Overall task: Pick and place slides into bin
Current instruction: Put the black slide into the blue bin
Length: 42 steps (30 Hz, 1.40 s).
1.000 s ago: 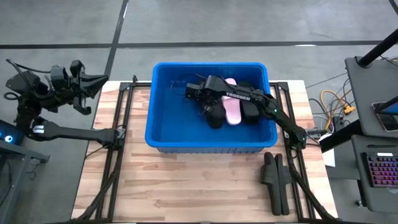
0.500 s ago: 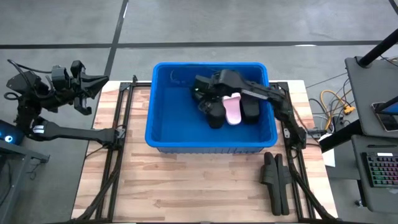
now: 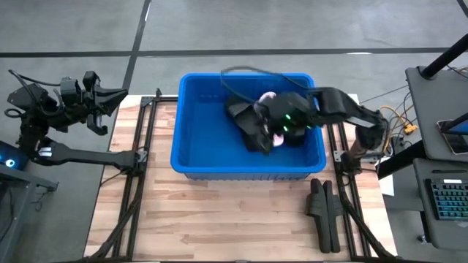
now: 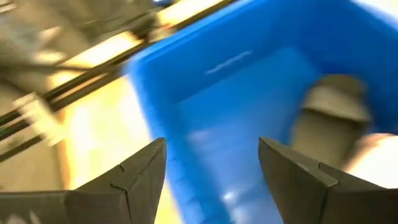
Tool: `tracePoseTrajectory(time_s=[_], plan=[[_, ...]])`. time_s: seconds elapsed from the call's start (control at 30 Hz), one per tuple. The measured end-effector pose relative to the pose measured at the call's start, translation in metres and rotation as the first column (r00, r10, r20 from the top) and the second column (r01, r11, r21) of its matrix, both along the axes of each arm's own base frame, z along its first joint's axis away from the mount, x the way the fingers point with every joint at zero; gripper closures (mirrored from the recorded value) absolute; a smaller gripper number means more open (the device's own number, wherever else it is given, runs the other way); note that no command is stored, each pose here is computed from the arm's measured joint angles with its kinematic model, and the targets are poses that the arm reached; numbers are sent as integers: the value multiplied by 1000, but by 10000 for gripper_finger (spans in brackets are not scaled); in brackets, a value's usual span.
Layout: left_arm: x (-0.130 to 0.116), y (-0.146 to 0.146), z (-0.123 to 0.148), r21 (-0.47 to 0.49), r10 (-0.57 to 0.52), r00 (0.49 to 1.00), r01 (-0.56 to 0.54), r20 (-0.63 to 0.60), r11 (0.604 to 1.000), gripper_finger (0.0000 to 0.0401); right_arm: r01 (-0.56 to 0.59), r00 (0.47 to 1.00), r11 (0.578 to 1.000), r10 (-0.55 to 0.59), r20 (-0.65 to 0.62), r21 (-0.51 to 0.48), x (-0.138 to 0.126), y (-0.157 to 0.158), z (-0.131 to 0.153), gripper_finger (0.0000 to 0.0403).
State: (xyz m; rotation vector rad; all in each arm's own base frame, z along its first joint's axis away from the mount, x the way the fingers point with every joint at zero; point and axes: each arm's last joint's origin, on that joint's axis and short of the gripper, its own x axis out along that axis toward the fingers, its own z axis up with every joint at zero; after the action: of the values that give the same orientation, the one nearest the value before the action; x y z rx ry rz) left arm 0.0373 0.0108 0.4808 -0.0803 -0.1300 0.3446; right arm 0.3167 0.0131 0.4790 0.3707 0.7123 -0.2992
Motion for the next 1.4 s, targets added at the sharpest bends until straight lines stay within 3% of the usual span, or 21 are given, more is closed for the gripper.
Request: tracePoseTrajectory(time_s=[0.2,0.47,0.57,0.7,1.07,1.17,1.23,1.4], plan=[[0,0,0,0,0,1000,0,0,1000,393,-225,974,969,226,5,100,-16,55,4,158],[0,0,0,1,-1,1000,1,0,1000,393,-457,877,879,471,-98,138,-24,131,-16,160],[0,0,0,1,-2,1000,2,0,1000,393,-471,848,868,494,-192,154,-26,150,-30,161],[0,0,0,0,-1,1000,1,-1,1000,393,-413,816,887,461,-348,206,-29,167,-50,161],[0,0,0,1,-4,1000,4,-1,1000,393,-451,745,872,487,-456,193,-13,200,-90,161],[0,0,0,0,-4,1000,4,-1,1000,393,-431,745,881,471,-473,197,-4,206,-101,161],[0,0,0,0,-4,1000,4,-1,1000,393,-386,782,895,447,-435,224,7,211,-107,161],[0,0,0,0,-4,1000,4,-1,1000,393,-417,866,876,465,-187,243,34,209,-94,161]])
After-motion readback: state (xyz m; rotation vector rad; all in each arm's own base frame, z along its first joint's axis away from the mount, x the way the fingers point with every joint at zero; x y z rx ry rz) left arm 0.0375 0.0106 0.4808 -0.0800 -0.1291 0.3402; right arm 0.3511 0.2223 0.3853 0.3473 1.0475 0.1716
